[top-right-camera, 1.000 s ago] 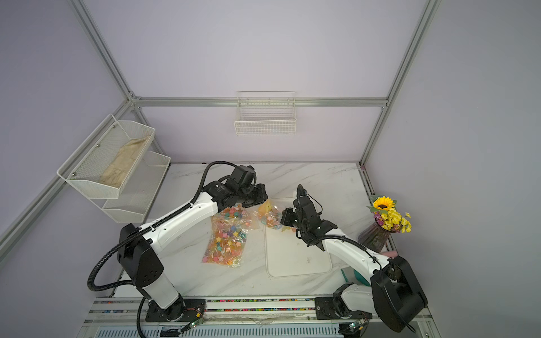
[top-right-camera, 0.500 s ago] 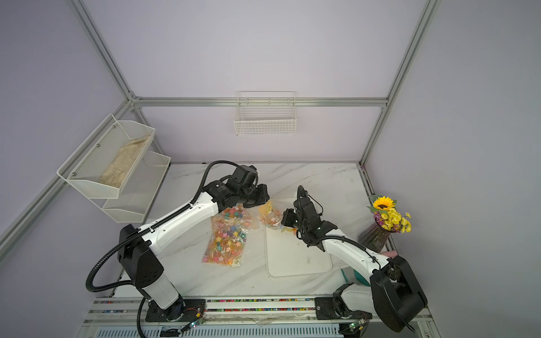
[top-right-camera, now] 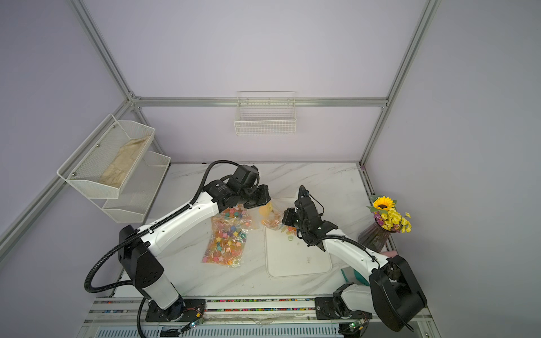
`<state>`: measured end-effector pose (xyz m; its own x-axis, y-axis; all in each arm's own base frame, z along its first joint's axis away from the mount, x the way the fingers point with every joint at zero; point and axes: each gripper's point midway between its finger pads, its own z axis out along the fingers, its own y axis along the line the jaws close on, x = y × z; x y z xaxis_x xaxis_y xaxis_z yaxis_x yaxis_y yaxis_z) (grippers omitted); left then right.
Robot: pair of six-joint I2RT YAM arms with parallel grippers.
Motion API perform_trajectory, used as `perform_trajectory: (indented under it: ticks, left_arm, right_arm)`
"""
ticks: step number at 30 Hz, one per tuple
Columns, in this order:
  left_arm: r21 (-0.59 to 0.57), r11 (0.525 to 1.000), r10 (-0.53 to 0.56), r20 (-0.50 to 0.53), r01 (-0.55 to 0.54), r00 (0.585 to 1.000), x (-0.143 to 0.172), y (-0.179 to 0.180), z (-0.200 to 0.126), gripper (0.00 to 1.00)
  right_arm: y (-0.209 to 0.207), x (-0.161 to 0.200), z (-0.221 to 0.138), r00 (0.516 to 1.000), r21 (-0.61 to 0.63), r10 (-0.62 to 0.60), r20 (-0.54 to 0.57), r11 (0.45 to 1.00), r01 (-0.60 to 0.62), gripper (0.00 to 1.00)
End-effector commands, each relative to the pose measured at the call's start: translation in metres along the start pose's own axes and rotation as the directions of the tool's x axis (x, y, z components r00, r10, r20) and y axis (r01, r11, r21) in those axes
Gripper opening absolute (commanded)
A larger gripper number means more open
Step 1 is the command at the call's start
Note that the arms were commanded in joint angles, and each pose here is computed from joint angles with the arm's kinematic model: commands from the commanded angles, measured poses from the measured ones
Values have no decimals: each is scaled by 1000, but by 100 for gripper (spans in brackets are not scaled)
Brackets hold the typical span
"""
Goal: Pour candies out of the ziploc bag
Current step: 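Pour the candies out of the ziploc bag onto the tray.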
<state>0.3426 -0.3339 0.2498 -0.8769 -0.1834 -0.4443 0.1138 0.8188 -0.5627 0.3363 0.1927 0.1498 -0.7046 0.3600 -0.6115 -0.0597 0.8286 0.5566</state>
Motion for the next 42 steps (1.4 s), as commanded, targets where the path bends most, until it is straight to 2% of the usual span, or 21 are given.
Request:
perform_trajectory:
  ticks: [1, 24, 32, 42]
  left_arm:
    - [117, 991, 43, 130, -58, 991, -38, -45, -42, 0]
    - [144, 983, 98, 131, -117, 987, -34, -67, -62, 0]
    - [160, 978, 116, 128, -136, 985, -31, -77, -67, 0]
    - [183, 969, 143, 132, -166, 981, -26, -86, -79, 0]
  right_arm:
    - [-16, 14, 4, 999, 37, 24, -33, 999, -23, 0]
    - [-36, 38, 2, 995, 70, 65, -69, 996, -61, 0]
    - [-53, 40, -5, 991, 131, 130, -32, 984, -124, 0]
    - [-71, 57, -6, 983, 163, 175, -63, 973, -163, 0]
